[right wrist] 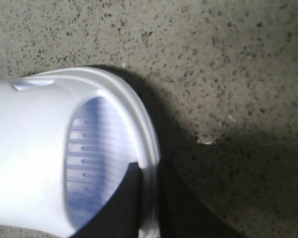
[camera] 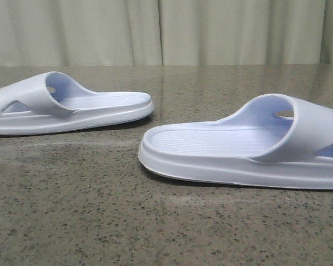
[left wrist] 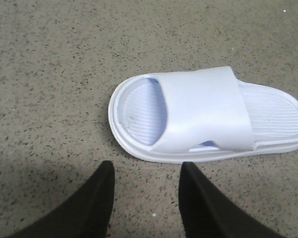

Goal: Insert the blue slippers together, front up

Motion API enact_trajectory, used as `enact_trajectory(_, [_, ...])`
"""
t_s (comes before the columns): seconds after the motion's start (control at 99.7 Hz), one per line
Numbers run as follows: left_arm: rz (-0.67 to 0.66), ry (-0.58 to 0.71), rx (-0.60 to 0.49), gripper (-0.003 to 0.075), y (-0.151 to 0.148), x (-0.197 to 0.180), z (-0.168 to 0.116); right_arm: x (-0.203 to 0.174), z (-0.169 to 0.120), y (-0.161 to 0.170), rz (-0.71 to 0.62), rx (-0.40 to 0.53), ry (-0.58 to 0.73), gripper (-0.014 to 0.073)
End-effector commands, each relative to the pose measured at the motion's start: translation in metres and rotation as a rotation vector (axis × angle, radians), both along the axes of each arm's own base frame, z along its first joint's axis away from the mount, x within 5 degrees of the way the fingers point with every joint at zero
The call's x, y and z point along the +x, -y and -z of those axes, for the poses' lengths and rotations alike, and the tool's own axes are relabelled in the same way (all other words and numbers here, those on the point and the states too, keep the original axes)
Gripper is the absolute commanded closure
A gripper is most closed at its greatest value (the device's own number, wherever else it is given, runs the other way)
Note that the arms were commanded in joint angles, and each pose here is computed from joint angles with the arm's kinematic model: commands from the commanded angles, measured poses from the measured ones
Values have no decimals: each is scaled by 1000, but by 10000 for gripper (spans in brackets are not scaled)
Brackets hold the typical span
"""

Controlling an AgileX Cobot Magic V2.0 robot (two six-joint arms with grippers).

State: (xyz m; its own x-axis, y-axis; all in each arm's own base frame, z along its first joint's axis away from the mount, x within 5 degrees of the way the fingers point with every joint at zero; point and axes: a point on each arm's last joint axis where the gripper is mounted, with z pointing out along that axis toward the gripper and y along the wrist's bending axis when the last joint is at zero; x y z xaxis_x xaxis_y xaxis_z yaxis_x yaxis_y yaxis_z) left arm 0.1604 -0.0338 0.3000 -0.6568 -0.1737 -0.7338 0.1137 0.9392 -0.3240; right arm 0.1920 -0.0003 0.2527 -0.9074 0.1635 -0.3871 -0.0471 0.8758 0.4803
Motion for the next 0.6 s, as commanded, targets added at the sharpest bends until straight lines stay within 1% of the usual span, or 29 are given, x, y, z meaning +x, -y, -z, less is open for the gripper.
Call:
enact_trajectory(0.0, [-21,70,-44,452,1,15,-19,4,-12,1,12,13,58,702])
enact_trajectory(0.13, [-38,18,-43,452,-5,32,-22,4,-12,1,14,16,59,702])
enact_trajectory(0.191, [-21,-13,-43,452,-8,40,-20,4,-12,0,14,18,60,702])
enact_trajectory(0.261, [-7,-39,-77,452,-14,49,-18,5,-13,0,17,24,62,702])
enact_trajectory(0.321, [-5,-59,-134,452,-22,56,-15,5,-13,0,17,25,62,702])
enact_trajectory(0.351, [11,-83,-167,452,-24,59,-12,5,-13,0,18,26,62,702])
enact_trajectory(0.451, [58,-95,-279,452,-35,70,-6,5,-13,0,21,35,64,702])
enact_trajectory(0.521, [64,-115,-332,452,-44,77,1,5,-13,0,21,35,64,702])
enact_trajectory(0.592, [85,-136,-364,452,-47,83,9,5,-13,0,22,37,65,702])
